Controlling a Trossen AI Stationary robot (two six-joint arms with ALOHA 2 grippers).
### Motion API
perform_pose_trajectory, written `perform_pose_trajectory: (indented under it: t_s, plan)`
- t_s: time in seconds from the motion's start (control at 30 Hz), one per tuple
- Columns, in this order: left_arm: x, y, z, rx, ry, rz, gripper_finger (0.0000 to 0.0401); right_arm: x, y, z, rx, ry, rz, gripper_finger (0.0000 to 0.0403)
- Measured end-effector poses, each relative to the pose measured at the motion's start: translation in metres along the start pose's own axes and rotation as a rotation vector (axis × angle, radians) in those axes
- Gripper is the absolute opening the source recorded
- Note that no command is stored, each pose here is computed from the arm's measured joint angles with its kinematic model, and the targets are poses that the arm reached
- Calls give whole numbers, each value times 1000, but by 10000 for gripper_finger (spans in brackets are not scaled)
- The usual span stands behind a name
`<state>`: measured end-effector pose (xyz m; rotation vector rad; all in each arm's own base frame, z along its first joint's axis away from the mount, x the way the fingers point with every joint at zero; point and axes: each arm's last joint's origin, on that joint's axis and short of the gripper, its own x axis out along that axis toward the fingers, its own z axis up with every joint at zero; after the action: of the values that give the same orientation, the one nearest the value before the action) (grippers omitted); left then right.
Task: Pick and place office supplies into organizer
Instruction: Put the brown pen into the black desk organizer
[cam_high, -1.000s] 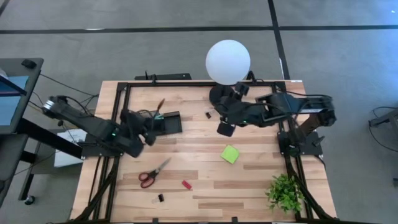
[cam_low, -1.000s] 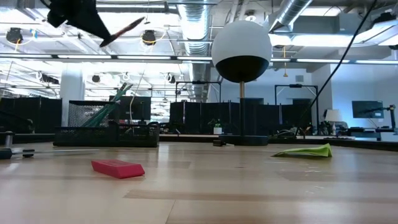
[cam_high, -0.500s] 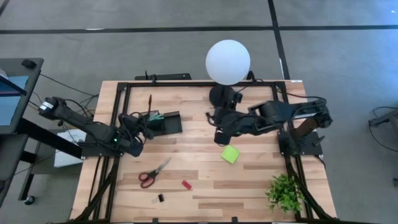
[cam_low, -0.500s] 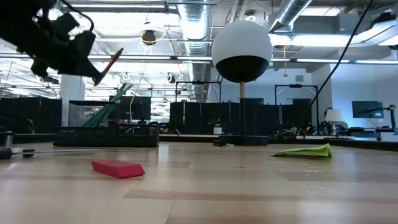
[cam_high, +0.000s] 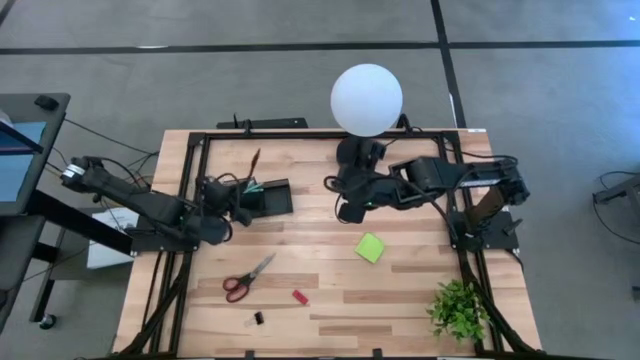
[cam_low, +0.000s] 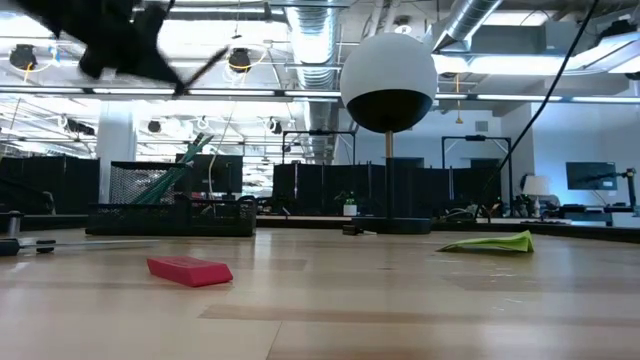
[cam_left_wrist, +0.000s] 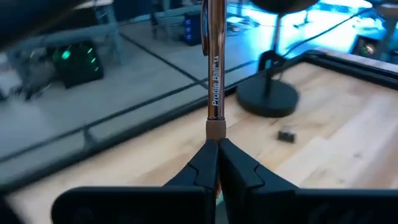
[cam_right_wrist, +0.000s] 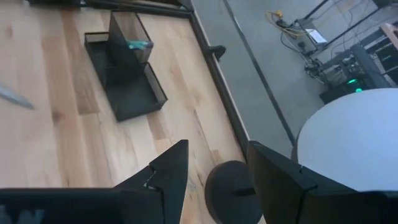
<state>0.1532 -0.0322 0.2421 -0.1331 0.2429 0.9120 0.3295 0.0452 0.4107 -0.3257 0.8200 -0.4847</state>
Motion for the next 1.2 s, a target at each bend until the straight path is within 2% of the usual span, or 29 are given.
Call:
perform_pose_trajectory:
  t_s: [0.17, 0.27, 0.37, 0.5, 0.6, 0.67, 0.83, 1.0, 1.2]
  plan:
    - [-17, 6, 66, 109, 17, -8, 0, 4, -5, -1, 13, 20, -12, 161]
    - [-27, 22, 97, 109, 111, -11, 0, 7, -6, -4, 16, 48, -17, 161]
    - [-32, 35, 114, 126, 256, 14, 0, 6, -6, -6, 15, 68, -18, 161]
    - [-30, 36, 117, 229, 520, 78, 0, 6, -6, -7, 19, 81, -19, 161]
    - [-19, 19, 108, 347, 675, 9, 0, 6, -6, -8, 18, 82, -19, 161]
    - [-10, 6, 101, 438, 737, 19, 0, 6, -6, -8, 19, 81, -19, 161]
    - [15, -12, 90, 521, 810, 109, 0, 6, -6, -7, 38, 77, -19, 161]
    - [23, -17, 90, 595, 774, 149, 0, 5, -5, -9, 36, 89, -19, 161]
    - [16, -10, 102, 513, 708, 153, 0, 6, -6, -9, 35, 90, -21, 161]
